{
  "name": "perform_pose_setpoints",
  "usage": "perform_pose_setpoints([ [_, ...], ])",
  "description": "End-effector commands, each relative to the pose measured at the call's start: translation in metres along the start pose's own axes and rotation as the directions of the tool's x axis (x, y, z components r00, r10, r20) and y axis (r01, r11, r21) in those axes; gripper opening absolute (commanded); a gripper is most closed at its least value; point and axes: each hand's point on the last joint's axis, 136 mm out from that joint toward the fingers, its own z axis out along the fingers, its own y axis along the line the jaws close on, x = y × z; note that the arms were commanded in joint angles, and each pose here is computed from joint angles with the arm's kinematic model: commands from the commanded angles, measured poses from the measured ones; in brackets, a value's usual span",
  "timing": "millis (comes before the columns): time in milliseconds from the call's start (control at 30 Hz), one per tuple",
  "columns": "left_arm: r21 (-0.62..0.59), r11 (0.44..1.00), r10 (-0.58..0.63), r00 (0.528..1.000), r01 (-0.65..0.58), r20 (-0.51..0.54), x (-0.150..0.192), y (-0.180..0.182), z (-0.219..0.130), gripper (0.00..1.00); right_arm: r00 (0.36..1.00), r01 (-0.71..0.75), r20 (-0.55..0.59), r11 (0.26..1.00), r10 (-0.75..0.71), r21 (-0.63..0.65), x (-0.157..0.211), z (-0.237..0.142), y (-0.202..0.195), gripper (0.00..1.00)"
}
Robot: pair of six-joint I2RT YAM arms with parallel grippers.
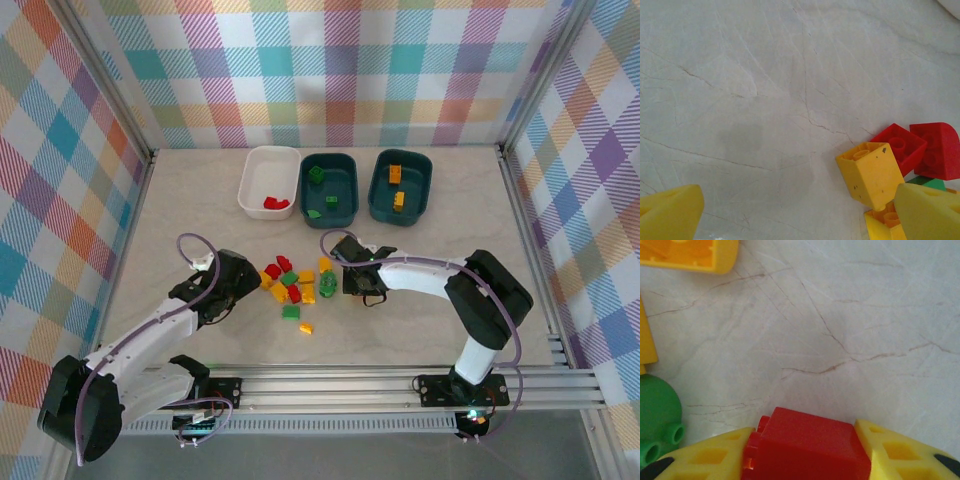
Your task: Sort the legos into containers by color
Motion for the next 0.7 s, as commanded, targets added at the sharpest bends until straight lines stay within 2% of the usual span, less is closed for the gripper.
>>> perform_pose_setpoints([
  [0,-0.038,0.999,0.019,1.0,-0.019,0.019,-0.003,0.011,-0.002,0.97,0.995,0.042,0.089,0.999,-0.039,-0.031,-0.017,-0.019,0.01,0.43],
  [133,-0.029,1.0,0.007,1.0,-0.007,0.007,-0.002,0.01,0.002,1.0,0.98,0.092,0.185,0.99,-0.07,-0.11,-0.044,-0.051,0.031,0.4],
  [233,-0.001,1.0,-0.027,0.998,0.027,-0.065,0.006,0.007,0.011,1.0,0.955,0.185,0.271,0.959,-0.124,-0.215,-0.071,-0.071,0.067,0.4],
  [300,0.007,0.999,-0.044,0.992,0.045,-0.121,0.012,0.005,0.017,1.0,0.937,0.233,0.313,0.944,-0.154,-0.234,-0.09,-0.077,0.087,0.39],
  [433,0.015,0.999,-0.04,0.98,0.043,-0.193,0.024,0.004,0.019,1.0,0.904,0.329,0.374,0.896,-0.208,-0.297,-0.122,-0.074,0.131,0.38],
  [567,0.005,0.999,-0.038,0.98,0.04,-0.196,0.028,0.012,0.015,1.0,0.864,0.407,0.448,0.841,-0.228,-0.356,-0.157,-0.073,0.174,0.39],
  [667,0.016,0.998,-0.053,0.979,0.058,-0.199,0.032,0.016,0.013,1.0,0.856,0.414,0.465,0.837,-0.225,-0.358,-0.186,-0.062,0.192,0.39],
])
